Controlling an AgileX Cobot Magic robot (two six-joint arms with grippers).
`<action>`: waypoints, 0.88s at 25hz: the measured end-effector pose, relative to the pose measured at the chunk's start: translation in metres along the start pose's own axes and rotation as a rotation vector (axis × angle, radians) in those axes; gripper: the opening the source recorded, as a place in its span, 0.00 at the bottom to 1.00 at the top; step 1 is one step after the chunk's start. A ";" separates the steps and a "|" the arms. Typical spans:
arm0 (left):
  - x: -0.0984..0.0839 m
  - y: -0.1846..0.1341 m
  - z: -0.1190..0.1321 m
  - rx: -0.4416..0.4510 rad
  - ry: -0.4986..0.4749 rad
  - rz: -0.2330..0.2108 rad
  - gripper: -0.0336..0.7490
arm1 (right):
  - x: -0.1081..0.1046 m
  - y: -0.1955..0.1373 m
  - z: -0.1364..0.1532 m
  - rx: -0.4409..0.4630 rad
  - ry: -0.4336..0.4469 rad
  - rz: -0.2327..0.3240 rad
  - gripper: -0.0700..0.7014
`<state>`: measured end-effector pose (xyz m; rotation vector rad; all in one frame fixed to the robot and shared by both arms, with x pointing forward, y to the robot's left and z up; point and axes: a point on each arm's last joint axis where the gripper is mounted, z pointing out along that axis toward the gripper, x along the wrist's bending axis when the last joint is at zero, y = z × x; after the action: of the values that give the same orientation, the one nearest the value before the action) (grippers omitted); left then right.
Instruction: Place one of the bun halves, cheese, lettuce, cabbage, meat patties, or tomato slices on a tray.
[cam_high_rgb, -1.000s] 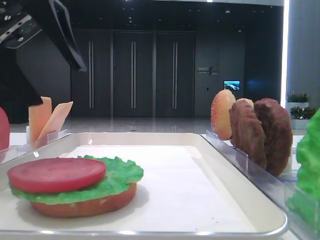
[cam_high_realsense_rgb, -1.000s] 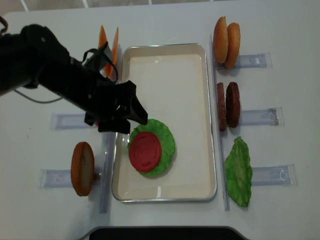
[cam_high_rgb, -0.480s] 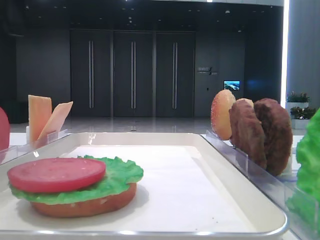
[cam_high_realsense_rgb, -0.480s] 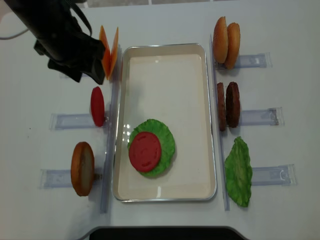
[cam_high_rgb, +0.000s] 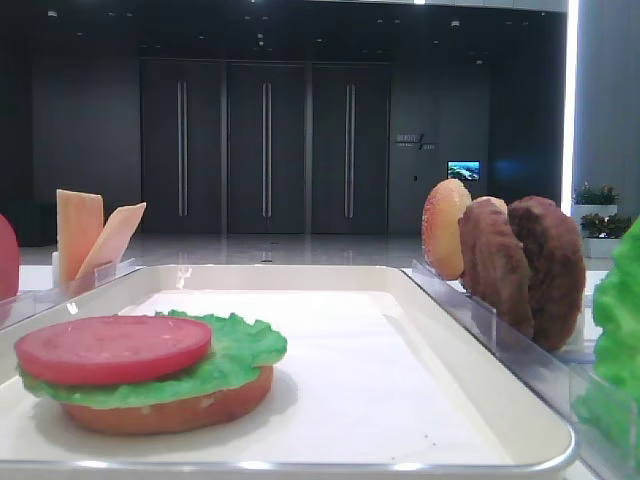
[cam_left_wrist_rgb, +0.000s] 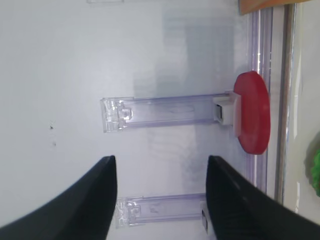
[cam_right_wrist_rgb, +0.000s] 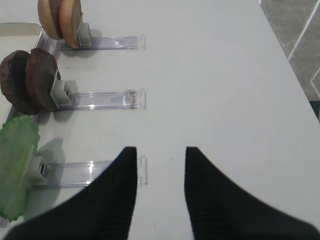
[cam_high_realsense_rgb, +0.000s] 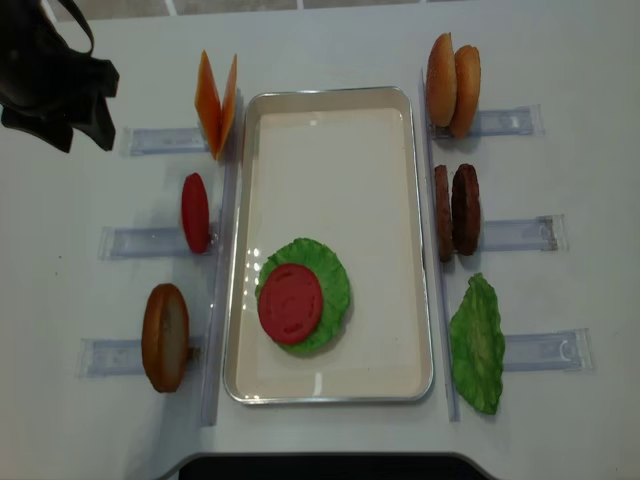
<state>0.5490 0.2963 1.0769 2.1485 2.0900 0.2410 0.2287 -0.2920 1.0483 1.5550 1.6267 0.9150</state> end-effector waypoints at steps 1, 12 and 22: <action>0.000 -0.001 -0.001 -0.003 0.002 0.011 0.60 | 0.000 0.000 0.000 0.000 0.000 0.000 0.39; 0.006 -0.097 -0.046 -0.112 0.066 0.029 0.60 | 0.000 0.000 0.000 0.000 0.000 0.000 0.39; 0.004 -0.237 -0.058 -0.375 0.058 0.009 0.59 | 0.000 0.000 0.000 0.000 0.000 0.000 0.39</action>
<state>0.3056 0.3064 1.0843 1.9472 1.8798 0.6467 0.2287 -0.2920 1.0483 1.5550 1.6267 0.9150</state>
